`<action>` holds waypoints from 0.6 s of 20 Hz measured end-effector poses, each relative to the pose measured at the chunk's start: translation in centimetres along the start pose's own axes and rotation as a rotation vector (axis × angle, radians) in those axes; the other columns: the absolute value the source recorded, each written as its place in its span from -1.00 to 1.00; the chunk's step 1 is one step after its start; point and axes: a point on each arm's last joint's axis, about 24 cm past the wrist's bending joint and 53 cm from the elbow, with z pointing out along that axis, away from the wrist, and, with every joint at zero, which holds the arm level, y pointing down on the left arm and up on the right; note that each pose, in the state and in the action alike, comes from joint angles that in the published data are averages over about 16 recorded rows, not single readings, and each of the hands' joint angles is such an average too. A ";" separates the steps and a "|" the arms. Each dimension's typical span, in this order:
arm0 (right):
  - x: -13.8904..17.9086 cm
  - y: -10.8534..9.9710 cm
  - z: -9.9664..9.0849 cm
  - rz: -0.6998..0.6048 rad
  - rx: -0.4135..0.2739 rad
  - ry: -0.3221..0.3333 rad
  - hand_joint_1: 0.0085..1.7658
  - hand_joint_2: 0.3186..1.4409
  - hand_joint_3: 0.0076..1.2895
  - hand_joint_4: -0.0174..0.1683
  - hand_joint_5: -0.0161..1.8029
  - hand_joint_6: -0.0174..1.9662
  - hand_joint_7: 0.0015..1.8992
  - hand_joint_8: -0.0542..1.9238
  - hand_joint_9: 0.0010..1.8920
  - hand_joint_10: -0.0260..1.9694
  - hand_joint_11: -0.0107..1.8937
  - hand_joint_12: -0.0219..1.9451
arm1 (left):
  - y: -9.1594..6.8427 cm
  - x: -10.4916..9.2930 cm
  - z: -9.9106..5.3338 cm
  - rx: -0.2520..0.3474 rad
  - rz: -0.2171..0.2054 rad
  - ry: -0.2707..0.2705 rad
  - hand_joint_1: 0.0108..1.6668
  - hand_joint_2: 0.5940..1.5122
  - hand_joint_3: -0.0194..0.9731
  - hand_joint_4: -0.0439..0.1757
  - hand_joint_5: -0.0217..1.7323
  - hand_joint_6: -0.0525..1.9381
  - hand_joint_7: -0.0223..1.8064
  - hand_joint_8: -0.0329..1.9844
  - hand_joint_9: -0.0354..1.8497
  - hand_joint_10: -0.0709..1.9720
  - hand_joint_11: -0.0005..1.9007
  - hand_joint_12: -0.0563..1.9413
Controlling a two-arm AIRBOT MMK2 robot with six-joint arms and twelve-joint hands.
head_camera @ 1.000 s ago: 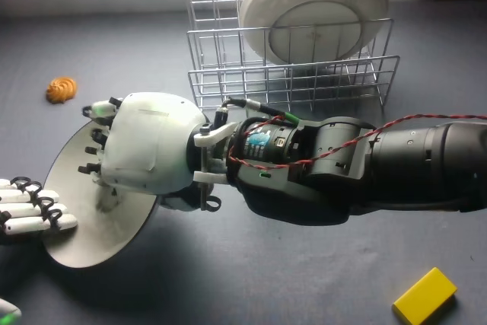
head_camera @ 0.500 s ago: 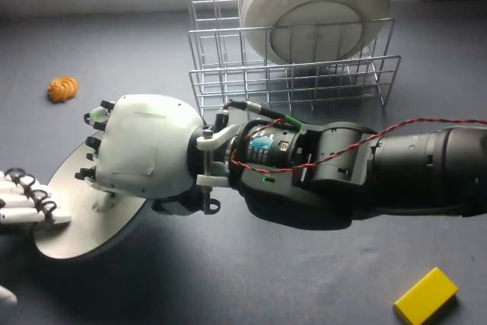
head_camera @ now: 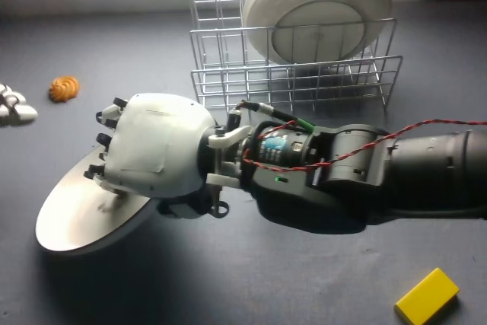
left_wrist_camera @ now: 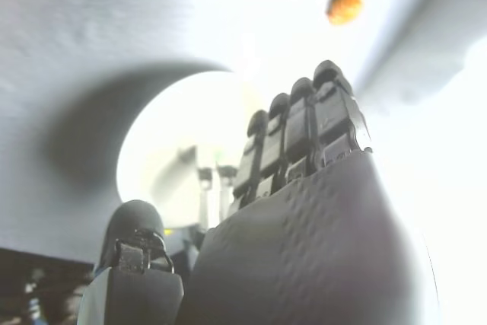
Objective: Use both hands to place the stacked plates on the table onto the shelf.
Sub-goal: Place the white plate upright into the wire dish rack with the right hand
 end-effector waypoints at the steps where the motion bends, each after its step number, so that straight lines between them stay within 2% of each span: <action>1: -0.2 0.0 -0.4 0.006 0.002 0.001 0.32 0.14 -0.99 -0.67 -0.01 -0.49 0.06 -0.16 0.21 -0.79 -0.38 0.37 | 0.1 -0.7 -0.2 -0.001 -0.001 -0.017 -0.99 0.32 -0.95 -0.62 -0.94 -0.93 -0.95 -0.97 -0.95 -0.92 -0.98 -0.95; 6: -1.5 -0.1 -2.8 0.045 0.015 0.004 0.33 0.14 -0.99 -0.61 0.02 -0.37 0.08 -0.15 0.20 -0.78 -0.36 0.36 | 0.6 -3.1 -1.2 0.000 -0.001 -0.076 -0.99 0.31 -0.95 -0.62 -0.94 -0.94 -0.95 -0.97 -0.95 -0.92 -0.98 -0.94; 12: -4.0 0.2 -5.8 0.080 0.030 -0.009 0.34 0.15 -1.00 -0.54 0.07 -0.21 0.12 -0.15 0.20 -0.76 -0.34 0.35 | 0.7 -4.6 -1.9 0.007 0.013 -0.110 -0.99 0.29 -0.95 -0.62 -0.95 -0.94 -0.95 -0.97 -0.95 -0.92 -0.98 -0.95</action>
